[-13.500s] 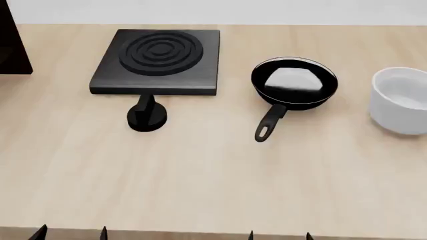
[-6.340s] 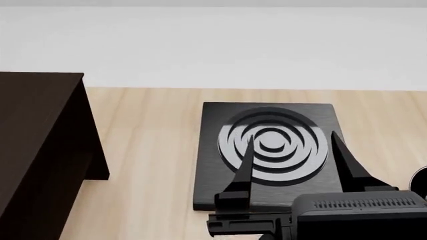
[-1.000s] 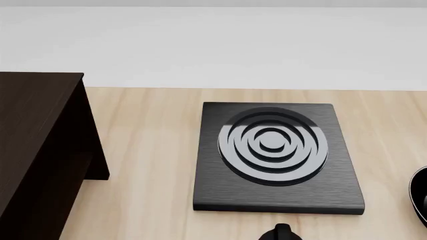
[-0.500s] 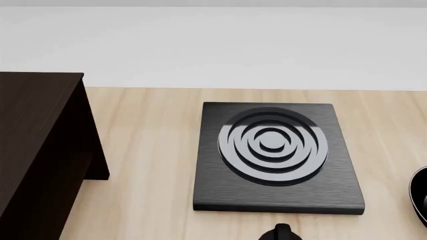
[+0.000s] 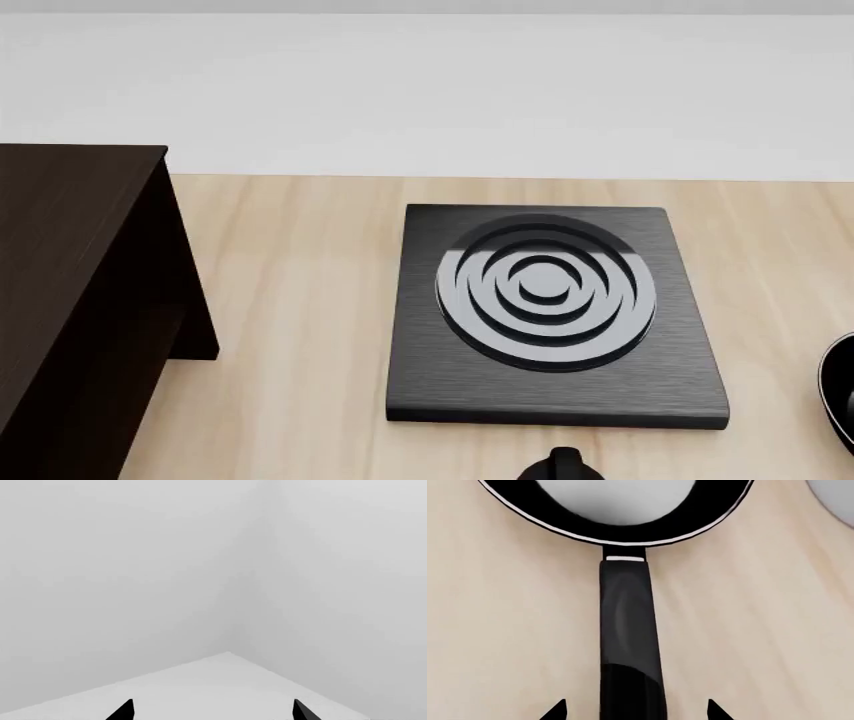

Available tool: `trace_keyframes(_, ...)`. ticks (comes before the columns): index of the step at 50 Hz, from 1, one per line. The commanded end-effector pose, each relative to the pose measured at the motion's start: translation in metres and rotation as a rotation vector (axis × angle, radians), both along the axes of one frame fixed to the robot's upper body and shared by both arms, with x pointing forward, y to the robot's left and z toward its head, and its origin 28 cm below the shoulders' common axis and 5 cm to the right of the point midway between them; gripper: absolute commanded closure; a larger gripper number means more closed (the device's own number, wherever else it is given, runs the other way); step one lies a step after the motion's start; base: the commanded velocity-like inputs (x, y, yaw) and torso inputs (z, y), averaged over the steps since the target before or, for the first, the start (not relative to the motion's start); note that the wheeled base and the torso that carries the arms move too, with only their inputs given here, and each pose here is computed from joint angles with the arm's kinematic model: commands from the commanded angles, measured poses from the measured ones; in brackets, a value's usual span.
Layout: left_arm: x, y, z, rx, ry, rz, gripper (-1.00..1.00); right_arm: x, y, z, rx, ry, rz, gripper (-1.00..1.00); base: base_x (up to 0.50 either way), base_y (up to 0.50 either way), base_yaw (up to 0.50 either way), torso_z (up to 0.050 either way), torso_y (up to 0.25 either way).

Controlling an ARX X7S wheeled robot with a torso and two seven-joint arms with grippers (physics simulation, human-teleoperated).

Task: Put the frying pan under the cabinet shelf.

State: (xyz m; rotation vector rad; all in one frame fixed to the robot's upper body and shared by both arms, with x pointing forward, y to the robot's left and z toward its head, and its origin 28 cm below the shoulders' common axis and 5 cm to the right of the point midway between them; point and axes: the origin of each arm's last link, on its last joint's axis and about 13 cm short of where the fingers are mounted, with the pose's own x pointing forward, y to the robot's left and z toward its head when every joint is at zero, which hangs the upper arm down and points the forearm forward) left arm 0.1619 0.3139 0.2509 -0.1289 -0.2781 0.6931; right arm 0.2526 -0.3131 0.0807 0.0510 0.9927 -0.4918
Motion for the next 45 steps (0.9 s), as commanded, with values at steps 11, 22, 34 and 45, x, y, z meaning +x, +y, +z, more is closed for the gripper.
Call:
trace_keyframes(11,0.001,0.0,-0.002,0.001,0.006,0.001,-1.0,0.003,0.002,-0.005,0.007,0.01,0.006,-1.0,0.0,0.0,0.0,0.0,0.0)
trace_keyframes(22,0.001,-0.001,-0.002,0.003,0.011,0.001,-1.0,0.004,0.0,-0.008,0.014,0.028,0.009,-1.0,0.0,0.0,0.0,0.0,0.0)
trace_keyframes(34,0.002,-0.001,-0.002,0.004,0.014,0.002,-1.0,0.003,0.0,-0.021,0.03,0.043,0.006,-1.0,0.0,0.0,0.0,0.0,0.0)
trace_keyframes(45,0.002,-0.001,-0.002,0.006,0.016,0.003,-1.0,0.005,-0.001,-0.024,0.032,0.042,0.004,-1.0,0.01,0.0,0.0,0.0,0.0)
